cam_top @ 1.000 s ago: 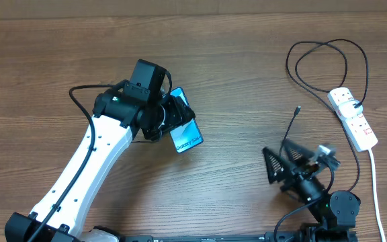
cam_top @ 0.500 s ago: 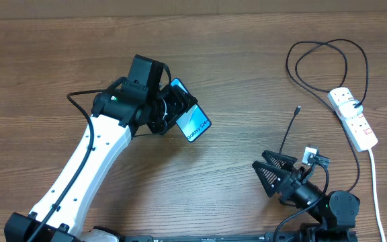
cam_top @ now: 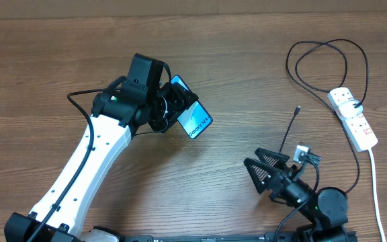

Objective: Plug charger to phone and switch on socket
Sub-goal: 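Move the open right gripper toward the phone held by the left gripper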

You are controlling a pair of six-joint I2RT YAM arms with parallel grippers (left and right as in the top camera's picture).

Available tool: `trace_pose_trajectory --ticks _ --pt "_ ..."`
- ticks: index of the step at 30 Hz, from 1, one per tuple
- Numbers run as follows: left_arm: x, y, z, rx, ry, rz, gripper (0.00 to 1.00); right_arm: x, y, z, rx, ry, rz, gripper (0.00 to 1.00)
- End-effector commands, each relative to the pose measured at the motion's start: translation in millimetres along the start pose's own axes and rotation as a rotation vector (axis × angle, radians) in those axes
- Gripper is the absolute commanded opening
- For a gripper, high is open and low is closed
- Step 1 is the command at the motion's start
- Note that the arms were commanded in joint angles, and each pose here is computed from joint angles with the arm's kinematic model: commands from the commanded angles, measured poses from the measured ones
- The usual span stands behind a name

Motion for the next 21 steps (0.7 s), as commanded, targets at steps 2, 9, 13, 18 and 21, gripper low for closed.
trace_pose_trajectory --ticks 2,9,13,18,21 --pt "0.0 -2.9 2.3 -0.017 0.002 0.021 0.45 -4.8 -10.2 -9.1 -0.076 0.001 0.005 0.99" --pt "0.4 -2.8 1.8 -0.015 0.001 0.026 0.46 3.1 -11.5 -32.6 -0.13 0.109 0.042 0.97" --pt "0.5 -2.9 1.8 -0.015 0.0 0.026 0.46 12.4 -10.3 -54.5 -0.133 0.185 0.071 0.98" --pt "1.7 -6.8 2.1 -0.036 -0.005 0.041 0.48 12.7 3.3 -83.9 -0.022 0.197 0.133 1.0" --pt "2.3 -9.6 2.0 -0.051 -0.007 0.051 0.49 7.0 8.0 -97.1 0.026 0.189 0.149 1.0"
Point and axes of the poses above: each gripper's point midway between its finger pads, its own z axis back along the fingers, its own y axis along the line the jaws close on, x = y × z, the point moved 6 cm from there along z, back along the fingers, and after that the axes turned 15 degrees about z, right-handed, at the moved point
